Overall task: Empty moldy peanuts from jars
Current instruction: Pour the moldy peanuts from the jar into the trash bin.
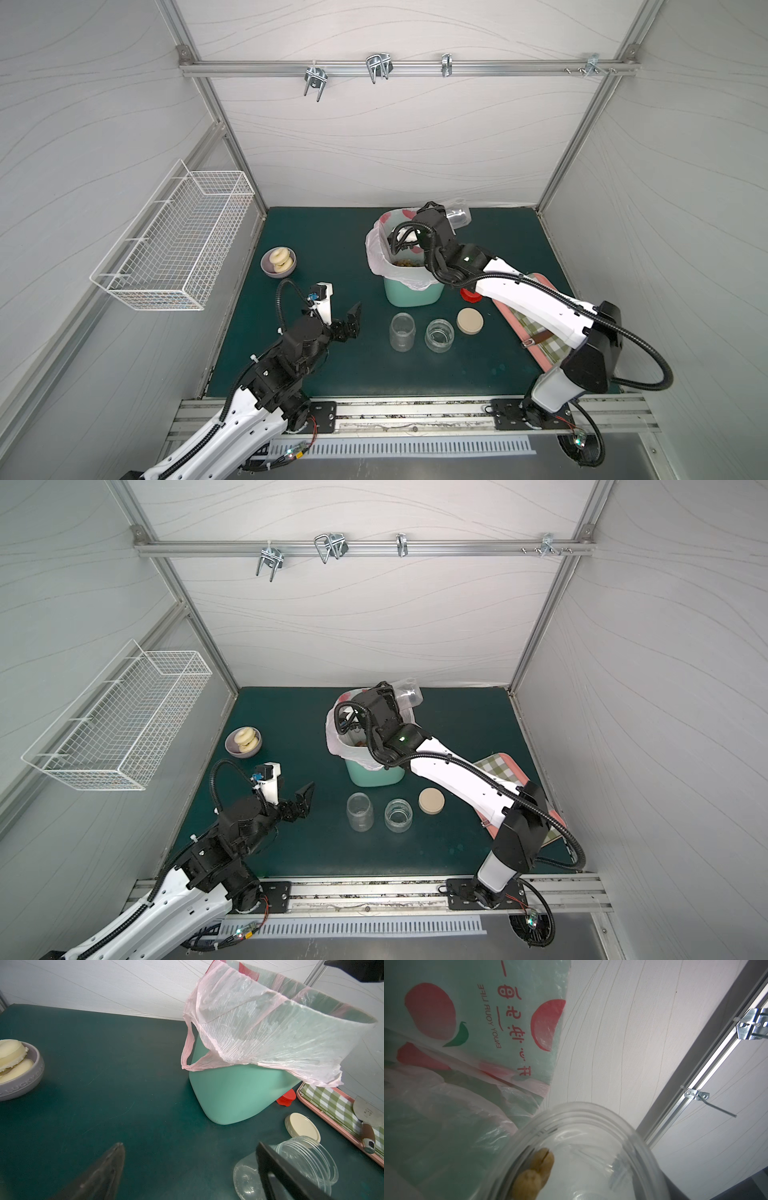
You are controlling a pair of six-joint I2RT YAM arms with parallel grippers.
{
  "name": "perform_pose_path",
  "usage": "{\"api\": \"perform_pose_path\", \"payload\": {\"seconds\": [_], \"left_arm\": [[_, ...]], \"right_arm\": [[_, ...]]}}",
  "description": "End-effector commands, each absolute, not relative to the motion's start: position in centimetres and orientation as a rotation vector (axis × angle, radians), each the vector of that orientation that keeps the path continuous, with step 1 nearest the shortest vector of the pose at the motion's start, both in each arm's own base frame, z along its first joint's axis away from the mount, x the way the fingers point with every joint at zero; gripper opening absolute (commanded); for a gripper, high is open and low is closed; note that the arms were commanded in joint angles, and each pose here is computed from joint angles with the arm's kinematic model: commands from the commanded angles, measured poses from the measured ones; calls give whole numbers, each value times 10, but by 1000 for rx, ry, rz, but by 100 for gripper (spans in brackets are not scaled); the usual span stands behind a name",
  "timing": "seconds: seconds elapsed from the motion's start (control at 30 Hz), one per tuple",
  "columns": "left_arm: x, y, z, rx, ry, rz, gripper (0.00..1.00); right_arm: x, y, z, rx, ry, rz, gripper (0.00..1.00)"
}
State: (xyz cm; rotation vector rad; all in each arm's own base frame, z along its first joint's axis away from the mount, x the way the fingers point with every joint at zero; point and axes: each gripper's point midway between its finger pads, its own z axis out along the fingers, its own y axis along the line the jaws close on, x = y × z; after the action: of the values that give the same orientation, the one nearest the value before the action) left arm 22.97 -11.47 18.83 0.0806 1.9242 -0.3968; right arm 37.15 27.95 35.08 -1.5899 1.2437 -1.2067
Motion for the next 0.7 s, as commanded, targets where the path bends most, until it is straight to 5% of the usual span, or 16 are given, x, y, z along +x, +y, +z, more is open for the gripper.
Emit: {"api": "perform_pose_path", "payload": {"seconds": [0.0,0.67], "left_arm": [[234,-114,199,56,1887,-406,99],[240,-120,194,65,1919,-398,99]], "right_arm": [[359,266,377,-1416,1359,-1044,0],[318,241,388,-1184,1507,-654,0]]}}
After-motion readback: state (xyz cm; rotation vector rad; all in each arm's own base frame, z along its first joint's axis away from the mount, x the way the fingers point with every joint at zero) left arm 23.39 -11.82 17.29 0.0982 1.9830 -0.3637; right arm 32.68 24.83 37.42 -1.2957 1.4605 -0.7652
